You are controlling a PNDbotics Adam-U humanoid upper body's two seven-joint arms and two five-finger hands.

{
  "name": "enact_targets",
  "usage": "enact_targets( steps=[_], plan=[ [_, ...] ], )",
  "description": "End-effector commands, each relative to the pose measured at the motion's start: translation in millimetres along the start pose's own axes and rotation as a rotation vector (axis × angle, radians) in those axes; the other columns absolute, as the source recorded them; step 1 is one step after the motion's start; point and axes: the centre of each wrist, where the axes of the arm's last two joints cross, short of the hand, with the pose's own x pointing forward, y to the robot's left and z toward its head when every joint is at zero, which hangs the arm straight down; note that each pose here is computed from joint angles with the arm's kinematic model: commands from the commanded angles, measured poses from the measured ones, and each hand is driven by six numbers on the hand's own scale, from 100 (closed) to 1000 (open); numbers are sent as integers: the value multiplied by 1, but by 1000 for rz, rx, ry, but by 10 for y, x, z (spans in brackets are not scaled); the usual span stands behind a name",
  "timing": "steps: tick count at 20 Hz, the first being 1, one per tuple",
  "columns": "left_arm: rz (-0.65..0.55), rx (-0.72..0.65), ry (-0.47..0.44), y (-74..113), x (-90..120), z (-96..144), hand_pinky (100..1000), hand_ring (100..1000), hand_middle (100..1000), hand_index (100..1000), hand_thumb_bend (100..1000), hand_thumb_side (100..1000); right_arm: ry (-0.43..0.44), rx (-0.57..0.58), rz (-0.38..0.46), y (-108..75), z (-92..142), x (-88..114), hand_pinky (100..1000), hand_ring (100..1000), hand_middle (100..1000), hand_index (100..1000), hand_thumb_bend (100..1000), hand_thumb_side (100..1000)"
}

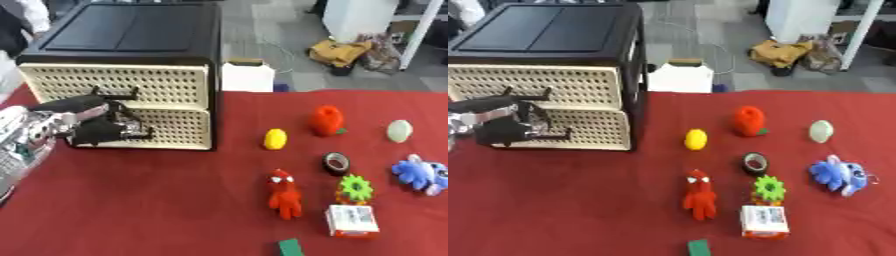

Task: Pick up objects from table and place into drawer.

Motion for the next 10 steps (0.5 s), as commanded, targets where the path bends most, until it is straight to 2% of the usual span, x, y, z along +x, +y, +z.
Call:
enact_targets(
  steps=[1,5,10],
  plan=[
    [-33,12,-26,85,-6,130,139,295,452,846,100,1000,-31,-6,-1,-48,-65,53,694,700,673,791,100,832],
    [-78,1,-105,86,85,374,129,283,414,786,100,1000,-30,-5,-2,-50,-61,50,694,700,673,791,100,833],
    [-89,35,-211,160,232,752,152,300,417,756,100,1000,-26,-5,-3,-58,-51,43,696,702,674,791,100,833]
  ],
)
